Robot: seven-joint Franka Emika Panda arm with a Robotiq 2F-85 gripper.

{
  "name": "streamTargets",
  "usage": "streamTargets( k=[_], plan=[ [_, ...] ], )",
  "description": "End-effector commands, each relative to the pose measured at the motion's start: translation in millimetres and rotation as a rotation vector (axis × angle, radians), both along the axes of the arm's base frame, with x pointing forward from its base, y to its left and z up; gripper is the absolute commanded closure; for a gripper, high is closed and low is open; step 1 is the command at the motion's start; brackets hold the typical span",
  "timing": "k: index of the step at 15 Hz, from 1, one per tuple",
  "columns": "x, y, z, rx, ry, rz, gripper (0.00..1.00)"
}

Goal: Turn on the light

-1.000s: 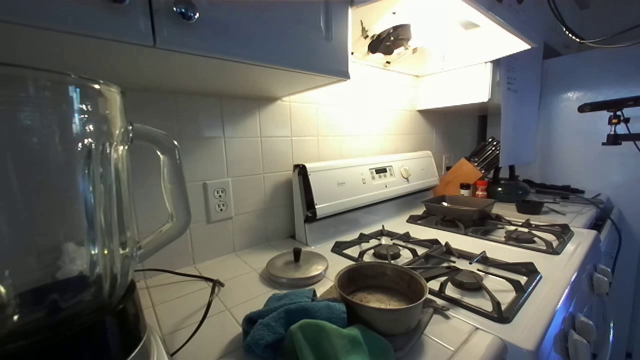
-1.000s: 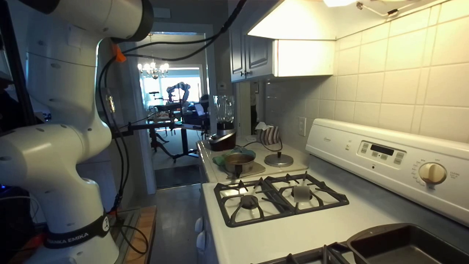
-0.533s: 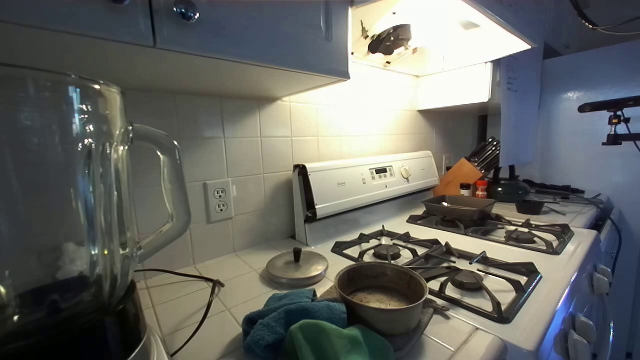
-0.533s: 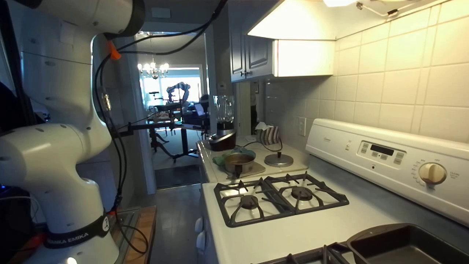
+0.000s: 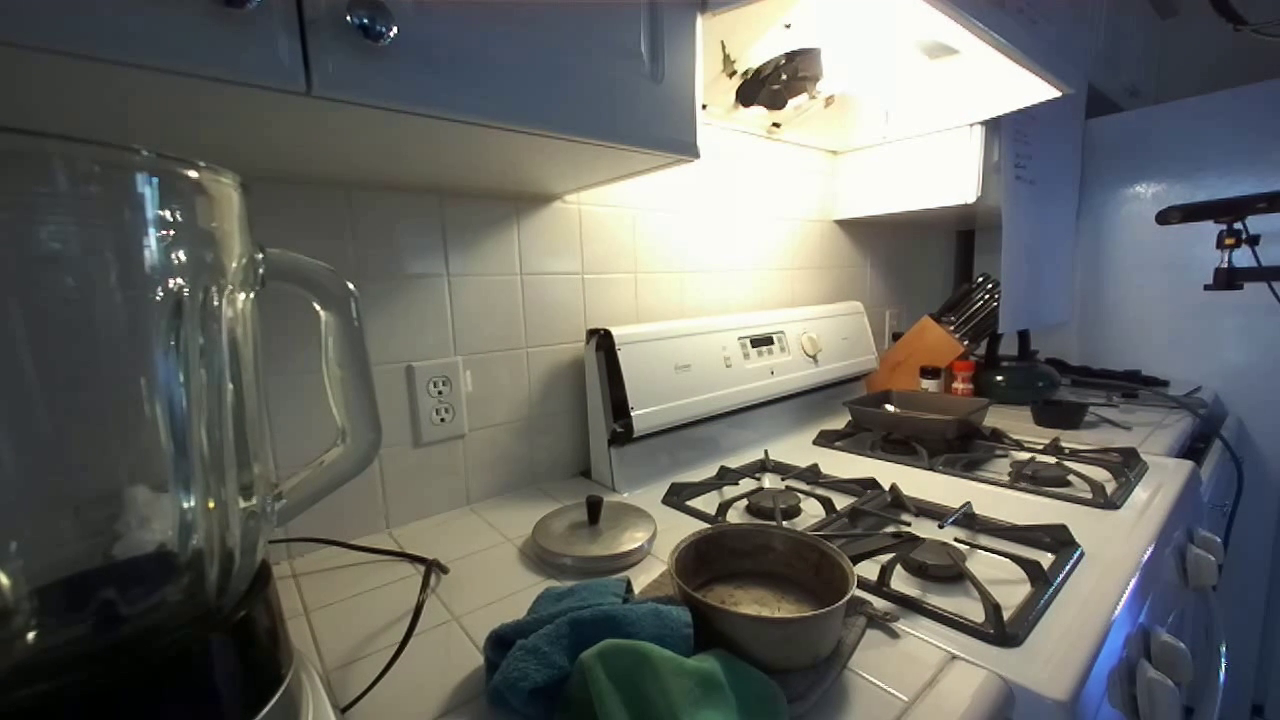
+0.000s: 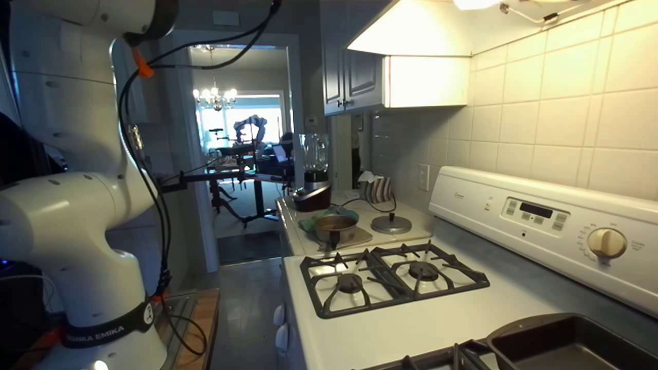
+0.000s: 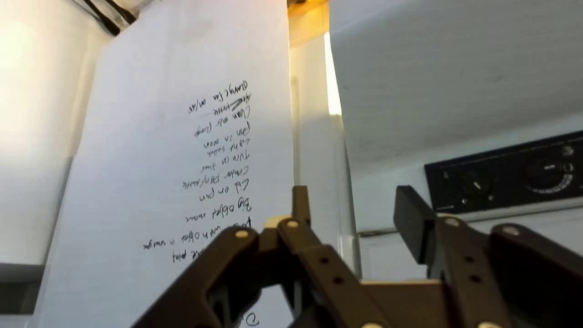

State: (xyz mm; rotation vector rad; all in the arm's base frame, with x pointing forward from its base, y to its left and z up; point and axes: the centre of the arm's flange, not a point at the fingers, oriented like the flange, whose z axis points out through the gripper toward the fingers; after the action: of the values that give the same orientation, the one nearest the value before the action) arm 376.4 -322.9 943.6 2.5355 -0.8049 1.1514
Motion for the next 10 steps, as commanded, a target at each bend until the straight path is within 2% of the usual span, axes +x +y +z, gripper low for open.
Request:
streamTargets(
  k=[1,4,10],
  plan=[
    [-37,7,-40,0.070,0.082,0.035,0.77],
    [-45,9,-54,0.134,0.104,0.071,1.00],
    [-46,27,-93,0.170,0.160,0.158,1.00]
  ],
)
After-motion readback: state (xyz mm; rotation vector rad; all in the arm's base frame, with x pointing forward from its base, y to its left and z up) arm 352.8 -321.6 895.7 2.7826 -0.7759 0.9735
